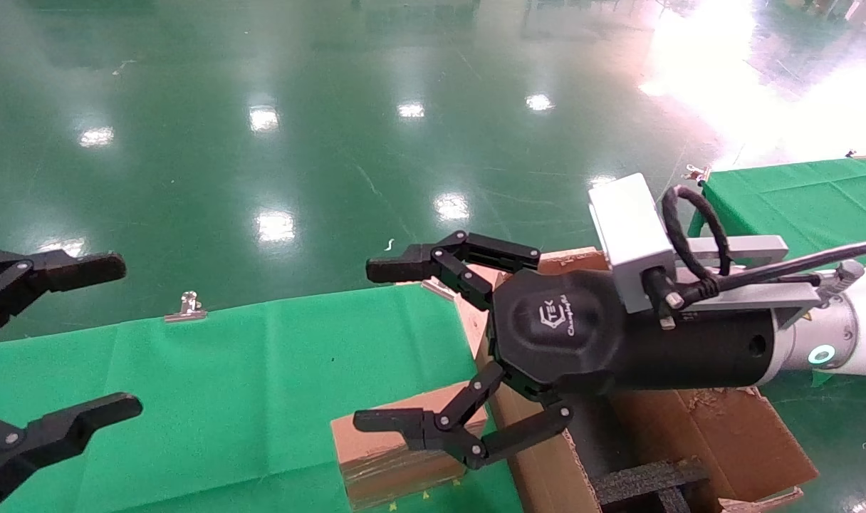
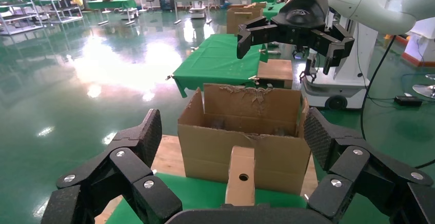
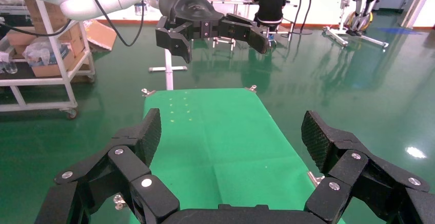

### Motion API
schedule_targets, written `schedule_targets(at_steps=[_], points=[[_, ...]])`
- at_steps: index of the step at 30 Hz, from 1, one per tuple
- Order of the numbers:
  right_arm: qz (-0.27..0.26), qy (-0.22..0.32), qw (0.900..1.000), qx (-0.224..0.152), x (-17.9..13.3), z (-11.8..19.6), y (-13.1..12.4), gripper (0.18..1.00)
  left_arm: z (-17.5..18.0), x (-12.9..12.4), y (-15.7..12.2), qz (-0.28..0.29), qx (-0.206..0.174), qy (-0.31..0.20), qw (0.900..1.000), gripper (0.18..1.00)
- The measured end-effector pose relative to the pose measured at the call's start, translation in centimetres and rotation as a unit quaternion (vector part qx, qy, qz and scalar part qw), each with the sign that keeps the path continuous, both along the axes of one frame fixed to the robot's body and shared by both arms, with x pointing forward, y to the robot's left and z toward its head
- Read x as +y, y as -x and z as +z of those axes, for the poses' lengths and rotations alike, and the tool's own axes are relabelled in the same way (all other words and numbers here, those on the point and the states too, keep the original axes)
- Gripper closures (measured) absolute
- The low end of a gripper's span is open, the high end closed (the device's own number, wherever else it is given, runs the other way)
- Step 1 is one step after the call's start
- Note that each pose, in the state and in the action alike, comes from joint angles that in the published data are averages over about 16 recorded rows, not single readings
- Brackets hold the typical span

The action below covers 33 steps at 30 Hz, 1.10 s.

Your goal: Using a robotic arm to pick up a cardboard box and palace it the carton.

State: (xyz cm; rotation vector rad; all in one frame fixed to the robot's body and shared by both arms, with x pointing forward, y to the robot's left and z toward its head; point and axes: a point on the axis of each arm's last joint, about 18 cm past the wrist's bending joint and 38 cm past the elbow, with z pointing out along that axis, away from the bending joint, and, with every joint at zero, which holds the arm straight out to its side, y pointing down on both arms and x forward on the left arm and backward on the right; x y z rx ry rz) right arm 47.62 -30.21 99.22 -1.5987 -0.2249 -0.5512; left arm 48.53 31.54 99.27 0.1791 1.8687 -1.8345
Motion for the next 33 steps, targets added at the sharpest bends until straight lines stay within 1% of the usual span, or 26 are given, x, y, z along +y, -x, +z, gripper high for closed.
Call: schedule_targets(at_steps=[21,26,30,33], points=[[-0.001,0.005,1.000,0.000,0.0,-0.1,0.0,0.178,0.0,0.0,0.0,0.000,0.000,0.000,1.0000,0.187],[-0.008,0.035,0.999,0.000,0.2,-0.8,-0.3,0.178,0.0,0.0,0.0,0.000,0.000,0.000,1.0000,0.201],[-0.019,0.077,0.997,0.003,0.5,-1.6,-1.0,0.178,0.0,0.0,0.0,0.000,0.000,0.000,1.0000,0.229],[-0.029,0.116,0.993,0.005,0.8,-2.4,-1.8,0.178,0.0,0.0,0.0,0.000,0.000,0.000,1.0000,0.256]])
